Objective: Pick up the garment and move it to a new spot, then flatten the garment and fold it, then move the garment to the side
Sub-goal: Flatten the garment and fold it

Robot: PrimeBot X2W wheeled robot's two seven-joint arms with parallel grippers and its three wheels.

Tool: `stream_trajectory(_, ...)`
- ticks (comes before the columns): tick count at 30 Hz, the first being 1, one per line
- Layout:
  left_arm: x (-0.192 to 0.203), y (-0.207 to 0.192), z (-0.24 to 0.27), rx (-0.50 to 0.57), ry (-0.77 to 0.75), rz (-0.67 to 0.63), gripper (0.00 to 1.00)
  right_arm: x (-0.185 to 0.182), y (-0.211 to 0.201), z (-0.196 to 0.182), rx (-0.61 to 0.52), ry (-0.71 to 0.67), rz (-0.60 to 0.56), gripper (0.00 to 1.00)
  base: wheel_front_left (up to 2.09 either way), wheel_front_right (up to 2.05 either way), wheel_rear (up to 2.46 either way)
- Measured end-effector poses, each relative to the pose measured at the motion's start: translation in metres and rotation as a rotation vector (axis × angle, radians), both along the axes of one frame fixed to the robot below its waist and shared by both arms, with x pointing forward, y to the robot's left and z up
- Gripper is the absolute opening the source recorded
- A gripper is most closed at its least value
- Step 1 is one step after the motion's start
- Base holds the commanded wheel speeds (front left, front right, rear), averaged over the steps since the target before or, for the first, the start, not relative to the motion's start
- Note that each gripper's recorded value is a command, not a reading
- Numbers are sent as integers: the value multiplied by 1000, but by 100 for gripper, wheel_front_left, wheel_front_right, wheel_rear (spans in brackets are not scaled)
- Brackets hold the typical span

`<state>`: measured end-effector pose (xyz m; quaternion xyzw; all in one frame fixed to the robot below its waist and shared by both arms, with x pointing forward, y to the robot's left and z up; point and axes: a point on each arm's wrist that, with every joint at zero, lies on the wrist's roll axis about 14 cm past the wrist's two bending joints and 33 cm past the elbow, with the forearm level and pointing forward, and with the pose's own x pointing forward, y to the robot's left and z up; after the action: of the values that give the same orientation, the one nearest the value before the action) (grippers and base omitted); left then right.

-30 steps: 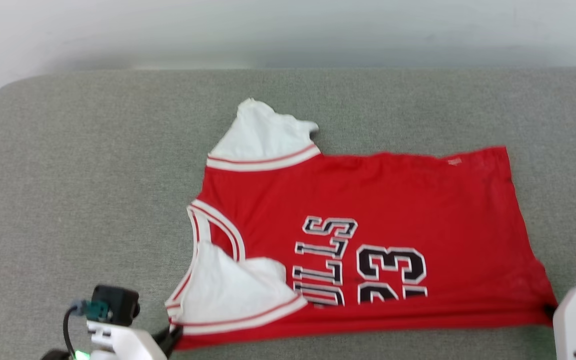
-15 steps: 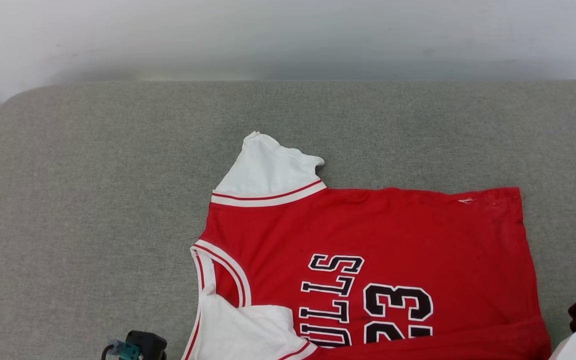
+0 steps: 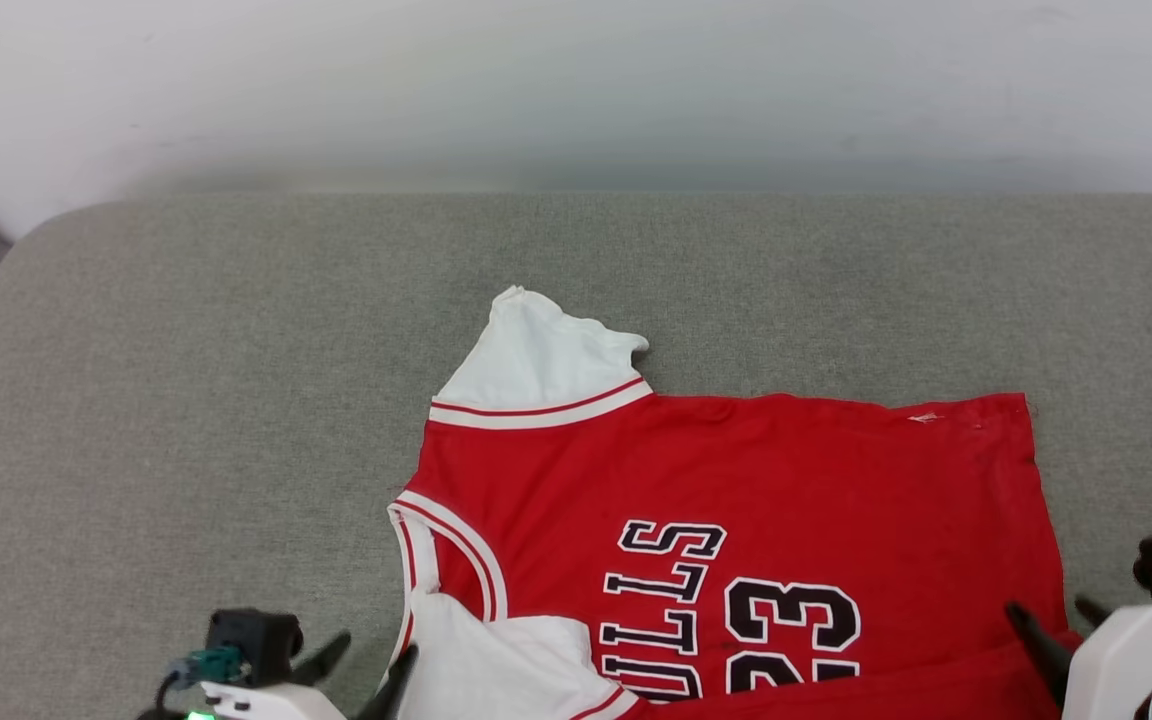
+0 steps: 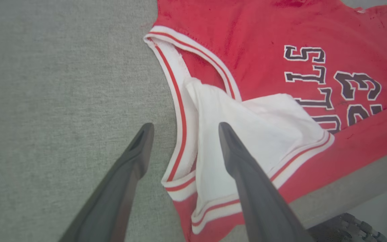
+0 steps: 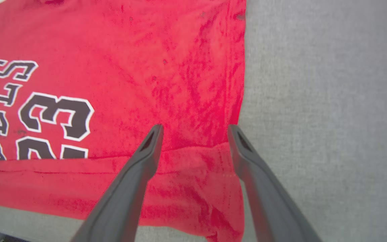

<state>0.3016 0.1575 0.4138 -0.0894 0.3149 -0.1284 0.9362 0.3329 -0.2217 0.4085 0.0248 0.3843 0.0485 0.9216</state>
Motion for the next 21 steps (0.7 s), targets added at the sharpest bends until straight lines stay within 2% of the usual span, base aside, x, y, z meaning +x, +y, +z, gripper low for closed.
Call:
stream_trajectory(4,28,8,37,-17,-237,68,100,29,8,46,6,-237,14,100,0,0,0)
stream_trajectory(9,45,14,77,-43,-482,118,100,45,13,87,7,-469,11,100,0,0,0)
stream_trajectory(15,53,12,98,-61,-595,148,100,50,18,119,35,-682,-9,100,0,0,0)
stream_trajectory(21,66,8,107,-56,-642,122,100,48,24,130,78,-787,-29,100,0,0,0)
